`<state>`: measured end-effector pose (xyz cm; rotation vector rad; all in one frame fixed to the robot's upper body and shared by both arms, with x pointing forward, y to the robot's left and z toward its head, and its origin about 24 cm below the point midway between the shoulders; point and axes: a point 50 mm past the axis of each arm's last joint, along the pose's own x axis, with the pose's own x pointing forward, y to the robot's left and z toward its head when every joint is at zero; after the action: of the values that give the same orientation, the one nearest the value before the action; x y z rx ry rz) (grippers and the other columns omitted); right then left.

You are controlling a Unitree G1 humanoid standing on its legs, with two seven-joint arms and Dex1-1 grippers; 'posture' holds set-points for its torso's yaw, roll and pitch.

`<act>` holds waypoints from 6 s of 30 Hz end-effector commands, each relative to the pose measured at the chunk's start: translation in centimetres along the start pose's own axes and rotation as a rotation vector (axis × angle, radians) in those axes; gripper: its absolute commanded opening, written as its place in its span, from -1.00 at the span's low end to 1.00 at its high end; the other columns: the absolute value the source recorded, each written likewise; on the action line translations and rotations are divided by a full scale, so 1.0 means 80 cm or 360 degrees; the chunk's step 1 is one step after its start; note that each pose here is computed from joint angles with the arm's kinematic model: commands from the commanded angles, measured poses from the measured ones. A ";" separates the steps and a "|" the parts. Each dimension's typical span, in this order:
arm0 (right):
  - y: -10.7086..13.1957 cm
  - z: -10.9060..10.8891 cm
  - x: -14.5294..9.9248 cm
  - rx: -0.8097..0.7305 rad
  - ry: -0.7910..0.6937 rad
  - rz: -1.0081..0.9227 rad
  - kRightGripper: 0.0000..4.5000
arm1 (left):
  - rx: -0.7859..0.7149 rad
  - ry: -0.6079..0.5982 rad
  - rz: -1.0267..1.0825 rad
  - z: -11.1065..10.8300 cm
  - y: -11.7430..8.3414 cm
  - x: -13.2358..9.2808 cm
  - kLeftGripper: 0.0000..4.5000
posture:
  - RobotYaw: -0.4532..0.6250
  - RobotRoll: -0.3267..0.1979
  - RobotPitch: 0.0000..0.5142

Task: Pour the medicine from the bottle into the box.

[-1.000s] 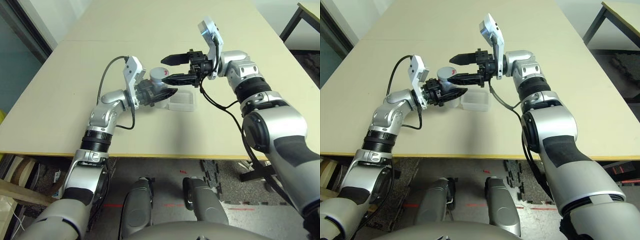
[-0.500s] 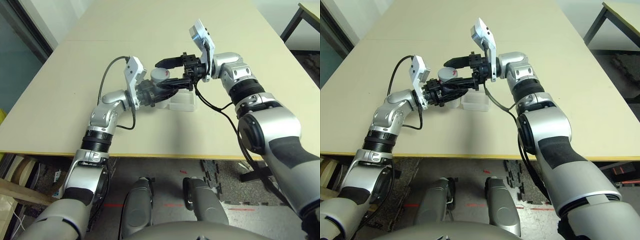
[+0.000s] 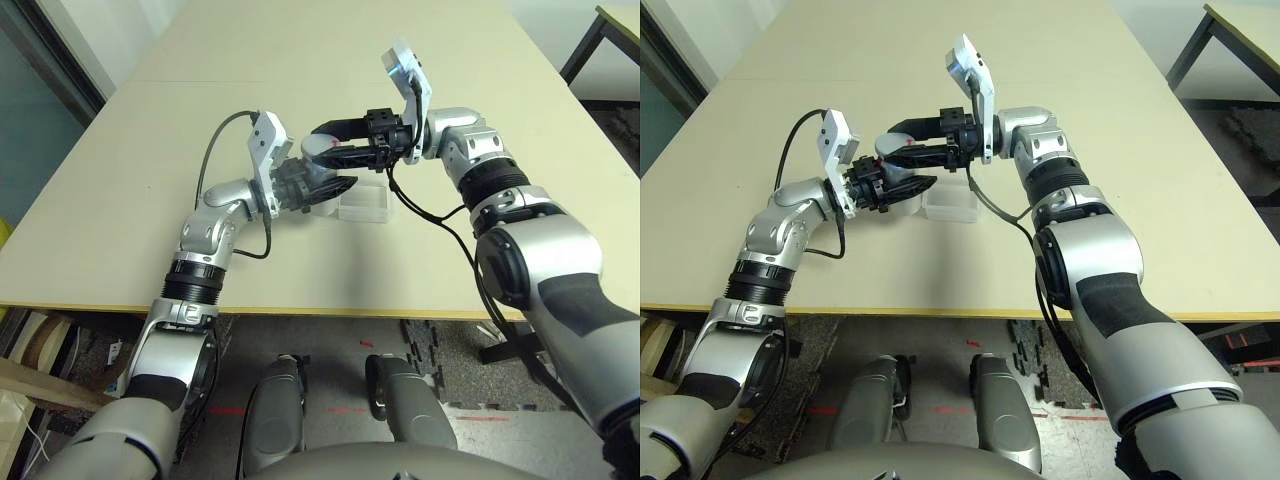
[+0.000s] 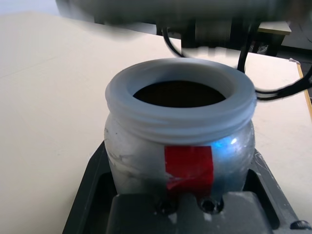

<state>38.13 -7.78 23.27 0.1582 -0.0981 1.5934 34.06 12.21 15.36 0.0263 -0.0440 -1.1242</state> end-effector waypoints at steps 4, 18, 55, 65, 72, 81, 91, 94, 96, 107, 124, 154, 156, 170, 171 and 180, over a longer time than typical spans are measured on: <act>-0.009 0.025 -0.022 -0.0013 -0.0106 -0.0304 0.15 | 0.0003 0.0002 0.0035 -0.002 0.000 -0.002 0.18 | -0.27 0.25 -0.49; -0.011 0.027 -0.183 -0.0238 0.0334 -0.1499 0.15 | 0.0000 -0.0029 0.0101 -0.002 0.005 -0.006 0.18 | -0.32 0.25 -0.46; 0.016 -0.047 -0.238 -0.0226 0.0922 -0.1627 1.00 | 0.0074 0.0005 0.0260 0.003 0.028 -0.015 0.18 | -0.31 0.25 -0.54; 0.041 -0.046 -0.237 -0.0185 0.0907 -0.1237 1.00 | 0.0095 0.0106 0.0325 0.006 0.044 -0.015 0.18 | -0.33 0.25 -0.55; 0.067 -0.044 -0.221 -0.0246 0.0818 -0.0754 1.00 | 0.0109 0.0168 0.0326 0.005 0.048 -0.018 0.18 | -0.34 0.25 -0.55; 0.071 -0.056 -0.205 -0.0298 0.0602 -0.0656 1.00 | 0.0099 0.0204 0.0321 0.002 0.050 -0.022 0.18 | -0.33 0.25 -0.56; 0.067 -0.067 -0.204 -0.0324 0.0527 -0.0736 1.00 | 0.0097 0.0242 0.0365 0.001 0.053 -0.024 0.18 | -0.30 0.25 -0.51; 0.066 -0.068 -0.203 -0.0327 0.0517 -0.0743 1.00 | 0.0093 0.0262 0.0373 0.000 0.053 -0.025 0.18 | -0.30 0.25 -0.49; 0.066 -0.069 -0.202 -0.0330 0.0509 -0.0750 1.00 | 0.0093 0.0281 0.0417 -0.003 0.056 -0.026 0.18 | -0.30 0.25 -0.48; 0.064 -0.070 -0.203 -0.0337 0.0502 -0.0774 1.00 | 0.0117 0.0303 0.0438 0.000 0.057 -0.018 0.18 | -0.31 0.25 -0.49; 0.059 -0.073 -0.202 -0.0329 0.0468 -0.0810 1.00 | 0.0726 0.0661 0.0596 0.000 0.075 0.006 0.18 | -0.31 0.25 -0.50; 0.054 -0.076 -0.196 -0.0272 0.0371 -0.0845 1.00 | 0.3642 0.0595 -0.0222 0.044 0.039 0.105 0.18 | -0.30 0.25 -0.50; 0.055 -0.077 -0.196 -0.0270 0.0383 -0.0836 1.00 | 0.3590 0.0621 -0.0191 0.044 0.041 0.104 0.18 | -0.30 0.25 -0.50; 0.059 -0.084 -0.199 -0.0292 0.0522 -0.0773 1.00 | 0.1544 0.0685 0.0670 0.038 0.081 0.056 0.18 | -0.29 0.25 -0.45; 0.059 -0.084 -0.199 -0.0293 0.0529 -0.0771 1.00 | 0.1404 0.0658 0.0704 0.037 0.084 0.052 0.18 | -0.29 0.25 -0.45; 0.060 -0.090 -0.199 -0.0297 0.0589 -0.0750 1.00 | 0.0284 0.0311 0.1094 0.012 0.107 0.001 0.18 | -0.27 0.25 -0.44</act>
<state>33.59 -22.37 14.46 -0.2389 0.0458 1.1065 41.83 15.39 17.01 0.3361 0.0077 -0.4406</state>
